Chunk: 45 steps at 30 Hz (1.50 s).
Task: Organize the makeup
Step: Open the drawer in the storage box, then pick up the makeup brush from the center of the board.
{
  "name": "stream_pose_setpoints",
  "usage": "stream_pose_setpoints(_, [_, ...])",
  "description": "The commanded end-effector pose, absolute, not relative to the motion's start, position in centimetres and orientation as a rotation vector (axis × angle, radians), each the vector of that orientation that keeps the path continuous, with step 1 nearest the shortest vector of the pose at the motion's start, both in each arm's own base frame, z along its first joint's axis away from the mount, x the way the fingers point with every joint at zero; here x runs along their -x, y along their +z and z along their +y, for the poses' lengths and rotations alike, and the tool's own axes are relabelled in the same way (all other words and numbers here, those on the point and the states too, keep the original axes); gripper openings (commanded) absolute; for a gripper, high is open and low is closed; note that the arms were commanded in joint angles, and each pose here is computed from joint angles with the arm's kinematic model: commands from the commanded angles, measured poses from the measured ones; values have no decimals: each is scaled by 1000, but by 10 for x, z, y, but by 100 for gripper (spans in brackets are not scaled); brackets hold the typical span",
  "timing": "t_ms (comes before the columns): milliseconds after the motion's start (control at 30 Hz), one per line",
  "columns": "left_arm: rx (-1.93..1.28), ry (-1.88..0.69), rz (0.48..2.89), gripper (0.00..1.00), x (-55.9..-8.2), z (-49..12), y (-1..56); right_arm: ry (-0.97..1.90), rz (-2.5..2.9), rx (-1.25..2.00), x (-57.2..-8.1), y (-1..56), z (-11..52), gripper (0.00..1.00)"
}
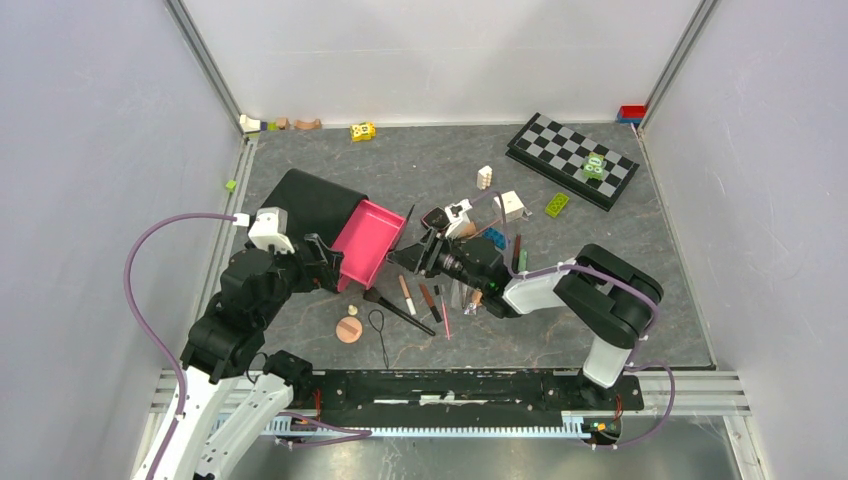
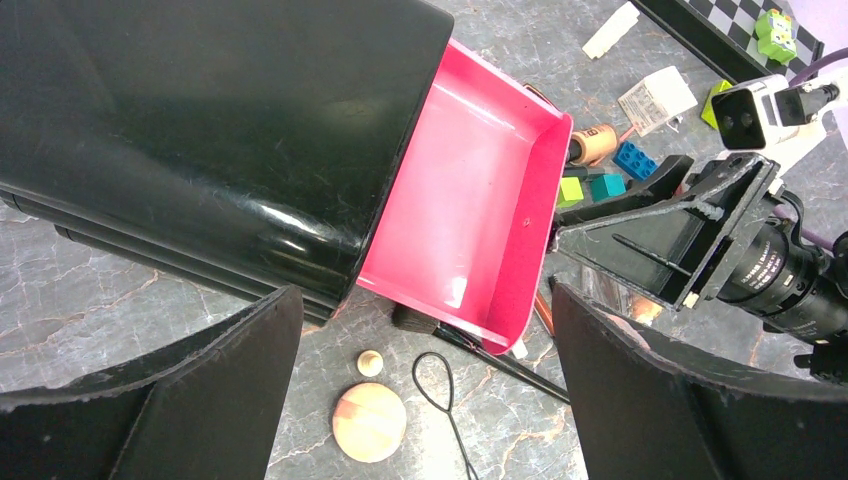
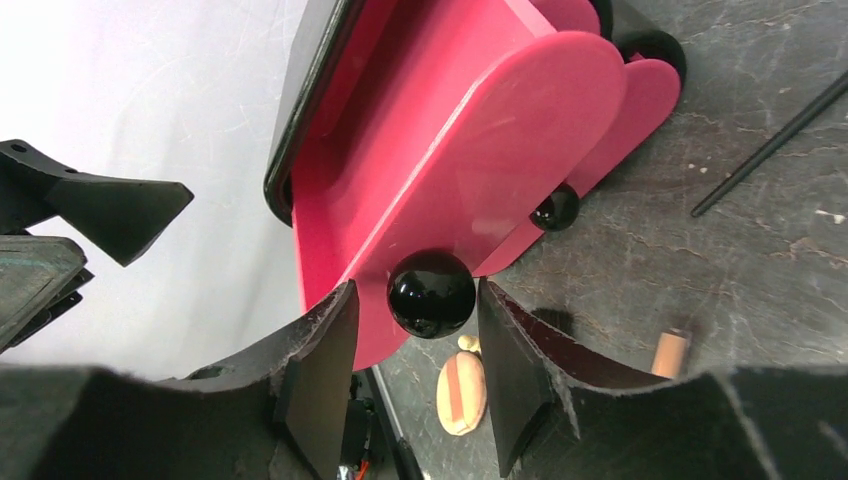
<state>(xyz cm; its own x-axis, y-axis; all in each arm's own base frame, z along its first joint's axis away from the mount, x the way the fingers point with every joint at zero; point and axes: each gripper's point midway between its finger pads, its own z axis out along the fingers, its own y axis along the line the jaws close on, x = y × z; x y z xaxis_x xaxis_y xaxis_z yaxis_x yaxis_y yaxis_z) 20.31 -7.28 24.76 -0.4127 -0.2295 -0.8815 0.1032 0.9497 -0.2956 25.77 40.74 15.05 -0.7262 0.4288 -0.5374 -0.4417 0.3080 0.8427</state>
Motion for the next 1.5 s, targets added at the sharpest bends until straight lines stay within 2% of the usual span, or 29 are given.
stream_pose_setpoints(0, [142,-383,1924,100,-209,-72,257,1457,1820,21,-263,161,398,57])
stream_pose_setpoints(367, [145,-383,1925,100,-209,-72,257,1278,1878,105,-267,159,385,73])
stream_pose_setpoints(633, [144,-384,1926,100,-209,-72,257,954,1902,211,-281,169,351,88])
stream_pose_setpoints(800, [143,-384,1929,100,-209,-73,256,761,1890,312,-280,183,322,89])
stream_pose_setpoints(1033, [145,-383,1931,100,-210,-73,256,528,1922,506,-263,163,276,89])
stream_pose_setpoints(1200, [145,-379,1938,100,-211,-73,254,379,1981,600,-256,149,250,85])
stream_pose_setpoints(1267, [146,-378,1939,100,-211,-73,254,363,2018,619,-253,143,247,79])
stream_pose_setpoints(1400, [148,-376,1941,100,-211,-73,254,442,2103,633,-238,121,256,60])
stream_pose_setpoints(1467, [149,-374,1942,100,-211,-73,253,470,2140,594,-231,110,260,55])
